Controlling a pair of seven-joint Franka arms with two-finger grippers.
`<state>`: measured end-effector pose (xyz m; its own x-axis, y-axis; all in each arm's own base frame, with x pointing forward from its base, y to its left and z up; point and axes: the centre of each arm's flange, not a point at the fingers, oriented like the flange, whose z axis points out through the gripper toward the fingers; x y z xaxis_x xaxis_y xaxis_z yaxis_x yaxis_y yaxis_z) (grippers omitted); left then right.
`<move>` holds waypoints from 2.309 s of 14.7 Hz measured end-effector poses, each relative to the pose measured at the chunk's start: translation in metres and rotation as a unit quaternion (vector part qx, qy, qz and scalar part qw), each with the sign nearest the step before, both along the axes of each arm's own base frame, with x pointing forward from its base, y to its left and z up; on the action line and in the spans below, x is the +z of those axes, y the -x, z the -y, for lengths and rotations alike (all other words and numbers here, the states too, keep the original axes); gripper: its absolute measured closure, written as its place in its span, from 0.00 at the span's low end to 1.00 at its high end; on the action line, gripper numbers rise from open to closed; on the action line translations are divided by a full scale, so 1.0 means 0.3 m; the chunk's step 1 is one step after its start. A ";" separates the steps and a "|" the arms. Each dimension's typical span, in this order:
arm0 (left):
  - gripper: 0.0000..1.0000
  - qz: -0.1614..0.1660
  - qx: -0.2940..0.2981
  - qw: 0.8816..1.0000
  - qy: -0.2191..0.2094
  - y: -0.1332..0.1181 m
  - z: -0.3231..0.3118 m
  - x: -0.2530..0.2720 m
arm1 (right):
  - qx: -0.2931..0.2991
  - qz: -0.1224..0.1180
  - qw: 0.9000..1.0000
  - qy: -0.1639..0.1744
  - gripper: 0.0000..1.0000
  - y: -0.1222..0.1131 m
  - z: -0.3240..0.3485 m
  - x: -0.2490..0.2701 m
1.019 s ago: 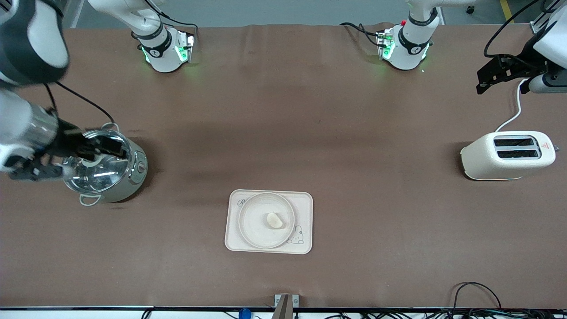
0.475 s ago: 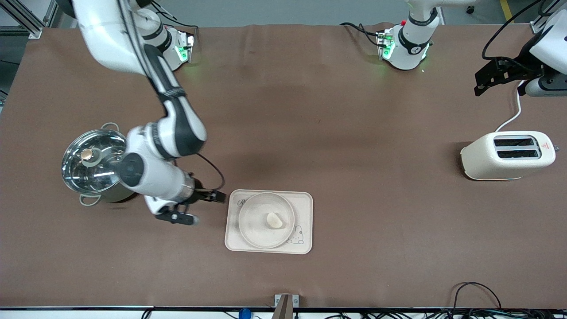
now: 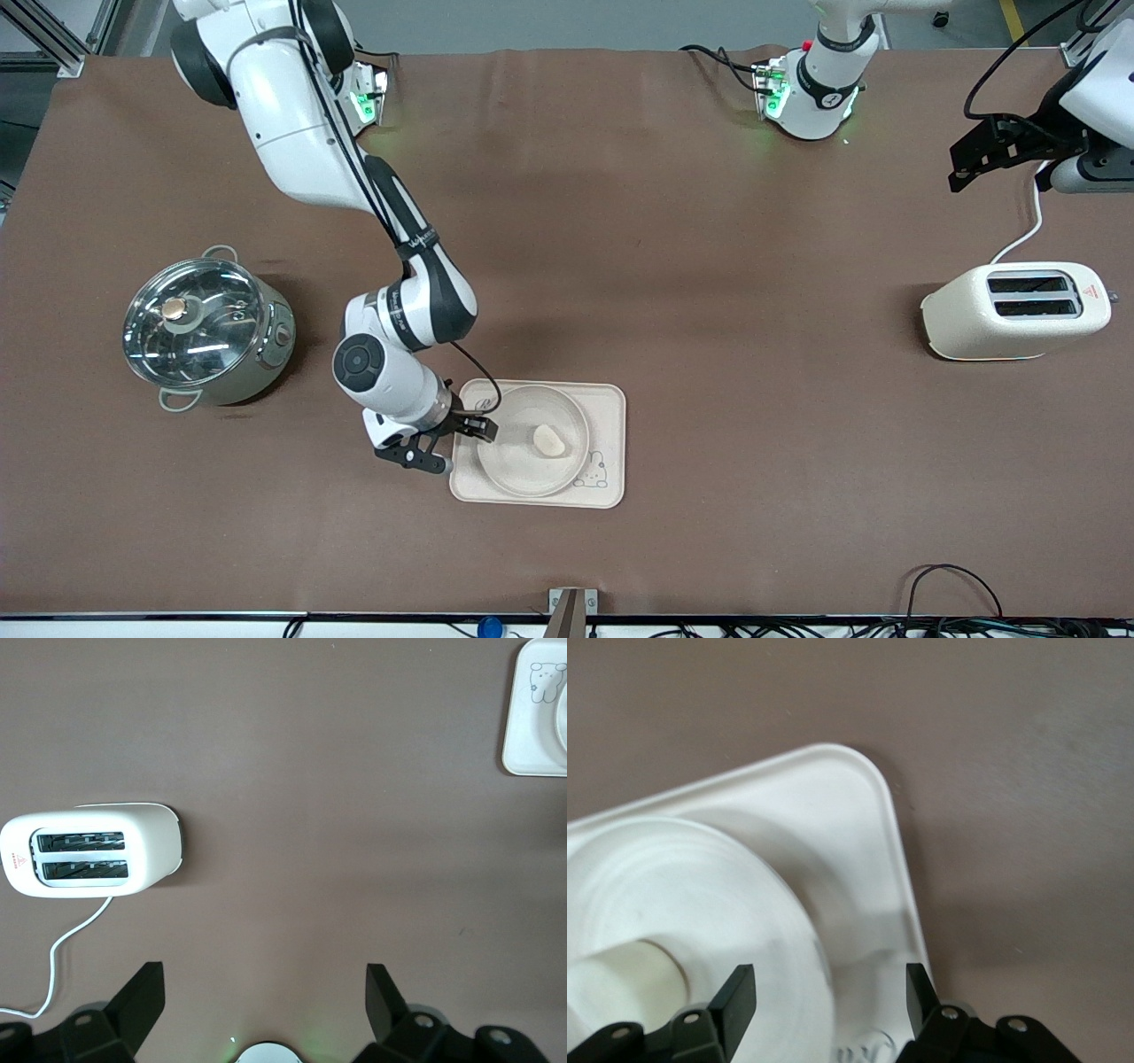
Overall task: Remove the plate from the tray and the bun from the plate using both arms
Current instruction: 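Lower the right gripper and grasp the plate rim, then lift the plate off the tray and set it beyond the tray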
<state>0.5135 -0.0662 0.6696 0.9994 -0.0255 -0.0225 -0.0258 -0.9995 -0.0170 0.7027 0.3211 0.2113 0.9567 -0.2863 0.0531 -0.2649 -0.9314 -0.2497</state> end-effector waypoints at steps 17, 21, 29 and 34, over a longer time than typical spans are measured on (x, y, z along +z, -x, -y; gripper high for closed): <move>0.00 0.002 0.000 1.000 0.000 0.001 0.000 0.005 | 0.013 0.007 1.000 -0.003 0.89 -0.036 -0.037 -0.051; 0.00 0.002 0.001 1.000 0.000 0.001 -0.001 0.005 | 0.033 0.015 0.999 -0.002 0.96 -0.046 -0.032 -0.029; 0.00 -0.002 0.001 1.000 0.000 -0.005 -0.001 -0.006 | 0.061 -0.015 0.998 -0.008 0.96 0.048 -0.065 0.034; 0.00 -0.003 0.001 1.000 0.000 -0.005 0.000 -0.008 | 0.083 -0.037 0.996 -0.019 0.96 0.282 -0.069 0.171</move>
